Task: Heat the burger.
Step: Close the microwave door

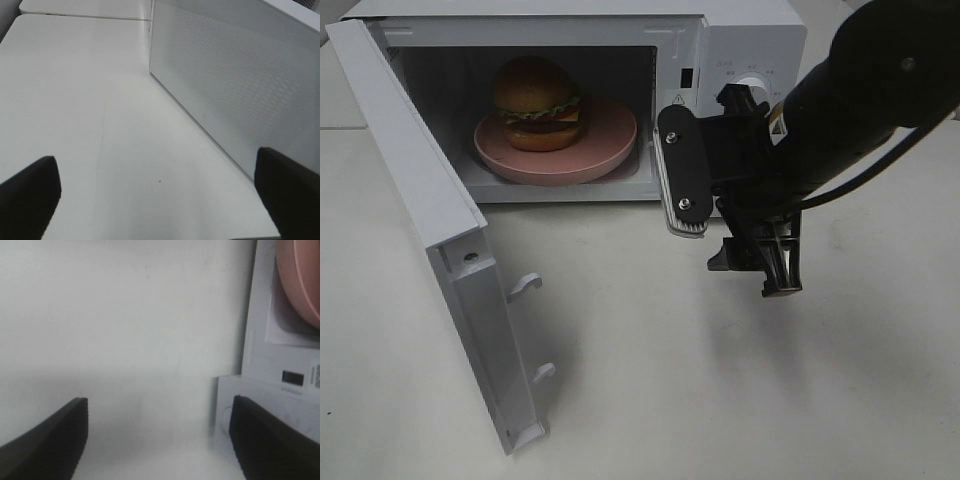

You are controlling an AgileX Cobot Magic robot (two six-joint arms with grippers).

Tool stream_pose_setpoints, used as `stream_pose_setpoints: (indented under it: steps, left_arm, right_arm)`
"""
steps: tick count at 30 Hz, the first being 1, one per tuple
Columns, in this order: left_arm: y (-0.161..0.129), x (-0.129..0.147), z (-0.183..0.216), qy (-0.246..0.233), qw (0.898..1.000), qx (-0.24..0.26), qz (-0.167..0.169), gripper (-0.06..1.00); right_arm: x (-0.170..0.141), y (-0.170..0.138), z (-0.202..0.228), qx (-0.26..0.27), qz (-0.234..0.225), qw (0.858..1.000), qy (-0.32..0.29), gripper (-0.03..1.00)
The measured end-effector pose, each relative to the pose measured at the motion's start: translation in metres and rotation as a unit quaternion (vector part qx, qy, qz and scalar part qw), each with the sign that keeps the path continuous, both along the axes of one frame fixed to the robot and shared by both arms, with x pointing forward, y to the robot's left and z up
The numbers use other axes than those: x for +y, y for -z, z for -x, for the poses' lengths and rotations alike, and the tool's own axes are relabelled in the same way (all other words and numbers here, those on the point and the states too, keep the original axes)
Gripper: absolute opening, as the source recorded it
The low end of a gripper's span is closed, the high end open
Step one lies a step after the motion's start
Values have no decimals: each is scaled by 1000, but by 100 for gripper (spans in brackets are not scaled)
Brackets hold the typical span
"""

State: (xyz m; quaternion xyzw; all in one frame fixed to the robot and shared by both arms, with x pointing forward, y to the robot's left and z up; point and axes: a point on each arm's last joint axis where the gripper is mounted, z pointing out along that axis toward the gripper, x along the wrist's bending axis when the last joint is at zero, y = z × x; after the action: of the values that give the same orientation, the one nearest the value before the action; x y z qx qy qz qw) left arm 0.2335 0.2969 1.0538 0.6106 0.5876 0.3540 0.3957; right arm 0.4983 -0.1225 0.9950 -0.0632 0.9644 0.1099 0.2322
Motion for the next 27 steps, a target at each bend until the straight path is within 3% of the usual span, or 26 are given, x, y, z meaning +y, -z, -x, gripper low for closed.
stream_pose_setpoints:
  steps: [3,5,6,8,12,14,15,17,24,25,27]
  left_arm:
    - [0,0,0,0,1000,0,0,97]
    - [0,0,0,0,1000,0,0,97]
    - [0,0,0,0,1000,0,0,97]
    - [0,0,0,0,1000,0,0,97]
    - [0,0,0,0,1000,0,0,97]
    - [0,0,0,0,1000,0,0,97]
    - [0,0,0,0,1000,0,0,97]
    - [0,0,0,0,1000,0,0,97]
    - [0,0,0,0,1000,0,0,97]
    - [0,0,0,0,1000,0,0,97]
    - [0,0,0,0,1000,0,0,97]
  right_arm:
    - [-2,-2,3,7,-3,1000,13,76]
    - [-9,-9,11,36,-16,997,70,76]
    - [-9,-9,11,36,-16,997,70,76]
    - [-17,-20,22,71,-33,985,151,76]
    - [-24,-30,31,91,-47,973,209,76]
    - [-31,-40,41,107,-60,958,261,76]
    - [-31,-40,41,107,-60,958,261,76]
    - [-39,-50,51,120,-69,942,304,76]
    - [-53,-68,71,136,-85,914,372,76]
    - [-57,-72,76,142,-86,905,392,76]
    - [-59,-73,78,145,-86,901,399,76]
